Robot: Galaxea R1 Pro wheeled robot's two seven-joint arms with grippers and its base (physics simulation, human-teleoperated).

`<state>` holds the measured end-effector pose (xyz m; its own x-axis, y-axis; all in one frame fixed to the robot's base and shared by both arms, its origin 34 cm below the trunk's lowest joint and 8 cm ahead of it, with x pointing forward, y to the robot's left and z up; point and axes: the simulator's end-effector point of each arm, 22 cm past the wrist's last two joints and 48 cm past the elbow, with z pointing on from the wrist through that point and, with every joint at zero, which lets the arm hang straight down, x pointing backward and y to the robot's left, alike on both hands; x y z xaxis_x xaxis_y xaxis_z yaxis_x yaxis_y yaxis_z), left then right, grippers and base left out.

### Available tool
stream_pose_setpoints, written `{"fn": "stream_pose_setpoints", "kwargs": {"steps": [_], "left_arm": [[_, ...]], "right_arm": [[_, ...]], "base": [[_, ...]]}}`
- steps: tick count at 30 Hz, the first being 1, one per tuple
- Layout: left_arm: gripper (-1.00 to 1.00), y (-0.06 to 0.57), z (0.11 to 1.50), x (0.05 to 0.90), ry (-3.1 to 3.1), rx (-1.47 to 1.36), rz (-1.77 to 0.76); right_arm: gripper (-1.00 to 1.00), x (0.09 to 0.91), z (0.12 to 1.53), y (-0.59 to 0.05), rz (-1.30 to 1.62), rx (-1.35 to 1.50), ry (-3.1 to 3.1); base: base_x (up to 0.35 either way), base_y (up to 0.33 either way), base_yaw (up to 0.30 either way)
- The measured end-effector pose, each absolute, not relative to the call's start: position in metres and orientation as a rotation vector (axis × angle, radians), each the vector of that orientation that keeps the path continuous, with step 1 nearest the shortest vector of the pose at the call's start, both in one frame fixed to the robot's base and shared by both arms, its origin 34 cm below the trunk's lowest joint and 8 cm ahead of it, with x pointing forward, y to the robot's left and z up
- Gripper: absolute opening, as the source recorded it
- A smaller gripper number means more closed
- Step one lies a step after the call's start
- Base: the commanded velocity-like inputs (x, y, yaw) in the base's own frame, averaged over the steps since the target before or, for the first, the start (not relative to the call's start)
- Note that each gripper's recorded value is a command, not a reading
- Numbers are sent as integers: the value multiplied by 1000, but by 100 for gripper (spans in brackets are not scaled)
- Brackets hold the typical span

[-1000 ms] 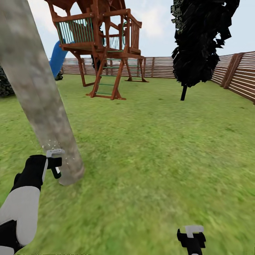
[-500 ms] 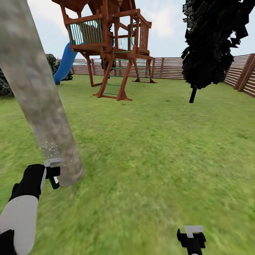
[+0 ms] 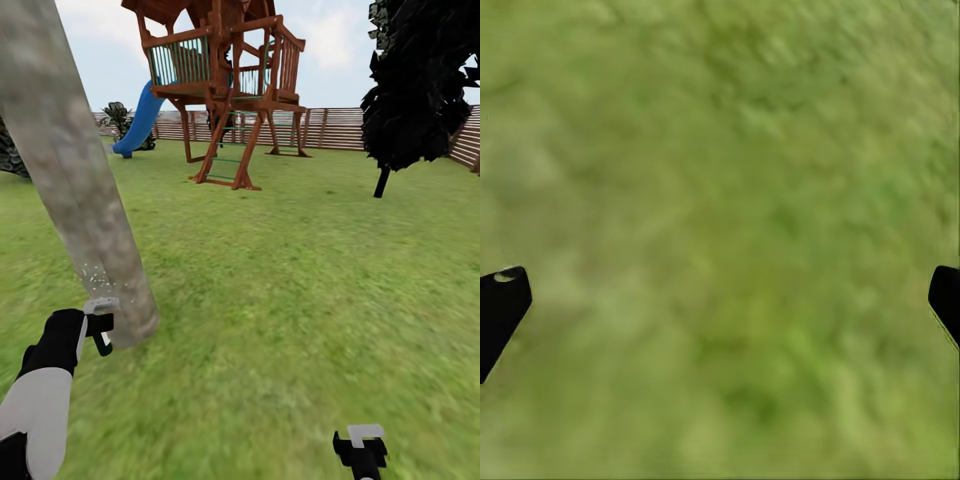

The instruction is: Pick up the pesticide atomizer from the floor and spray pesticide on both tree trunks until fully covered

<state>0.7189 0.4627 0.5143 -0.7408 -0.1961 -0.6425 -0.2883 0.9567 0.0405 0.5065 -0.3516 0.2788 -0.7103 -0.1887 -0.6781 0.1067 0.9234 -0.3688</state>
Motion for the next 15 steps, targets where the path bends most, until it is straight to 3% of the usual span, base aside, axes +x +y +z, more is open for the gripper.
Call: {"fn": "stream_pose_setpoints", "kwargs": {"steps": [5,15], "left_arm": [[-100,461,514,719,2427,-339,176],[-100,458,517,722,2419,-335,173]], "right_arm": [[100,507,279,-352,-497,-58,2308],[100,507,279,-352,-497,-58,2309]], "base": [[259,-163,229],[9,-272,5]]}}
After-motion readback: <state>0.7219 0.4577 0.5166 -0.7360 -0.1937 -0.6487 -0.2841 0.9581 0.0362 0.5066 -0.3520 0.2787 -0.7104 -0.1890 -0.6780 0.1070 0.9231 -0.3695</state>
